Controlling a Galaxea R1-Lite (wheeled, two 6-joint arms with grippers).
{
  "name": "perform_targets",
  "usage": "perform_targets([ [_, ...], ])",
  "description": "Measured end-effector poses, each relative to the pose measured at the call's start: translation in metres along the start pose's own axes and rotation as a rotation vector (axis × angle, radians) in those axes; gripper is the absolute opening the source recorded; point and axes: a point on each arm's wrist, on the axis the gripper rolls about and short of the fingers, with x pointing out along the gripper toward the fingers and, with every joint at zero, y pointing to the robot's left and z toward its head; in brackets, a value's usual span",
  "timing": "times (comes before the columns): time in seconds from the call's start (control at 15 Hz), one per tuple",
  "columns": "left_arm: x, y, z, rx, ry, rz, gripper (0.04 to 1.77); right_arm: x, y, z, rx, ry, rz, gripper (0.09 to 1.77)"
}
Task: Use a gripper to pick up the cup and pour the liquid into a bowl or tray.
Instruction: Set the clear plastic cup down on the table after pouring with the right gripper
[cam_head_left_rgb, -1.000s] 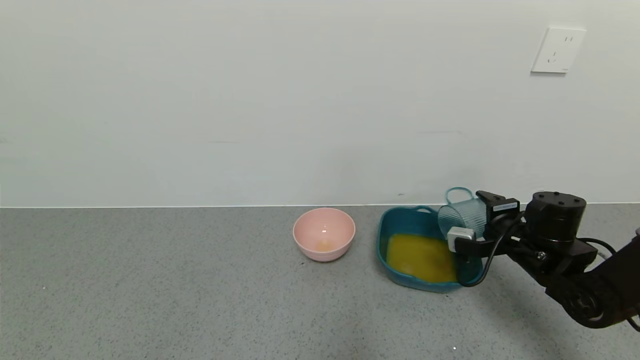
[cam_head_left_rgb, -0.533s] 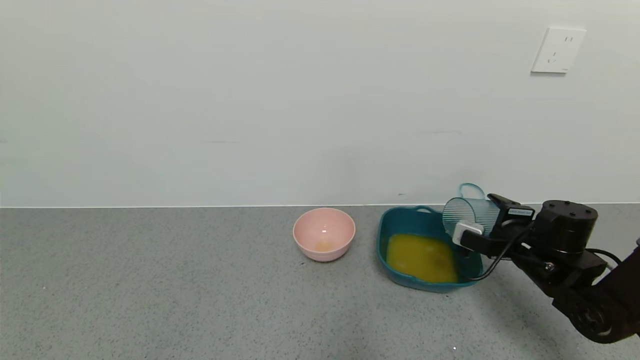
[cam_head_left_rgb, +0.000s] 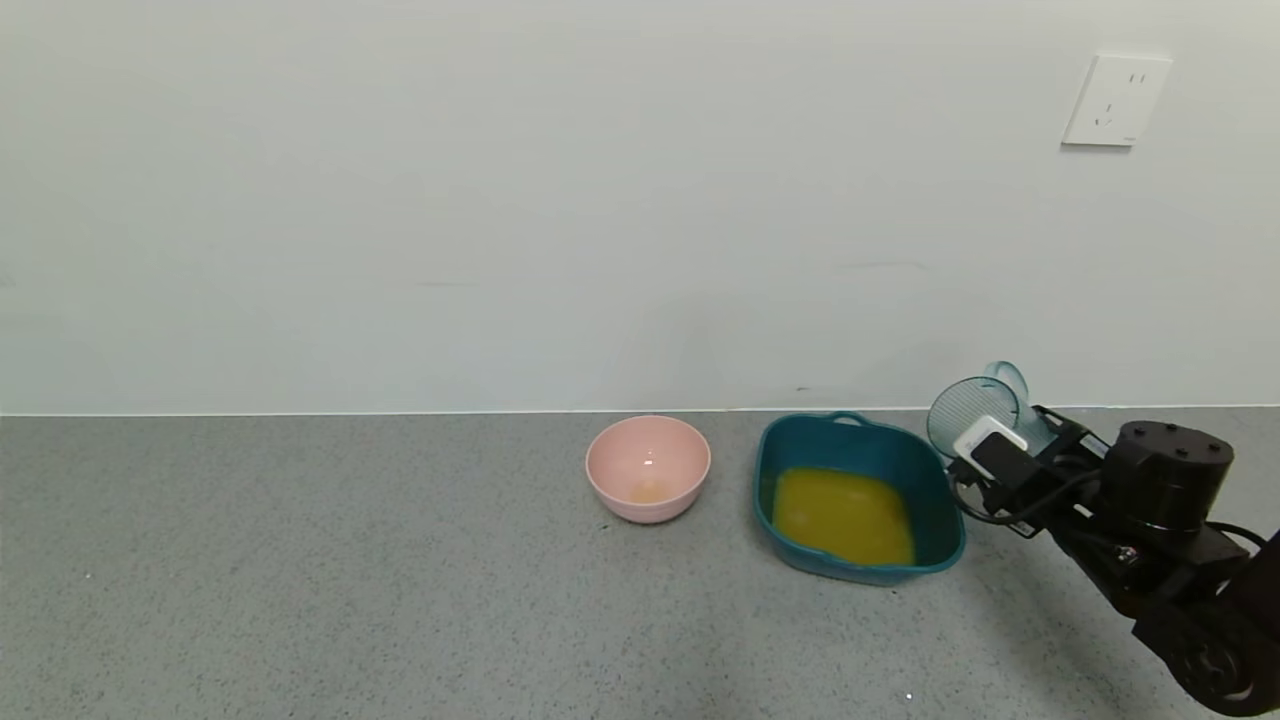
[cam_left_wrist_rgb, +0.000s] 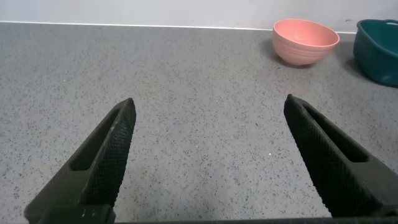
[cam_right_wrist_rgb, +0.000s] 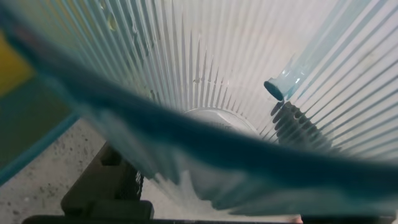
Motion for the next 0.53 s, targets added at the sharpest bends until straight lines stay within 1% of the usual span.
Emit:
perform_targets([
  [0.27, 0.0, 0.0, 0.0, 0.0, 0.0, 0.0, 1.72, 0.001, -0.002, -0.003, 0.279, 0.023, -0.027, 1.33],
  [0.53, 0.0, 0.0, 0.0, 0.0, 0.0, 0.0, 1.72, 0.006, -0.007, -0.011, 0.578, 0.044, -0.055, 1.33],
])
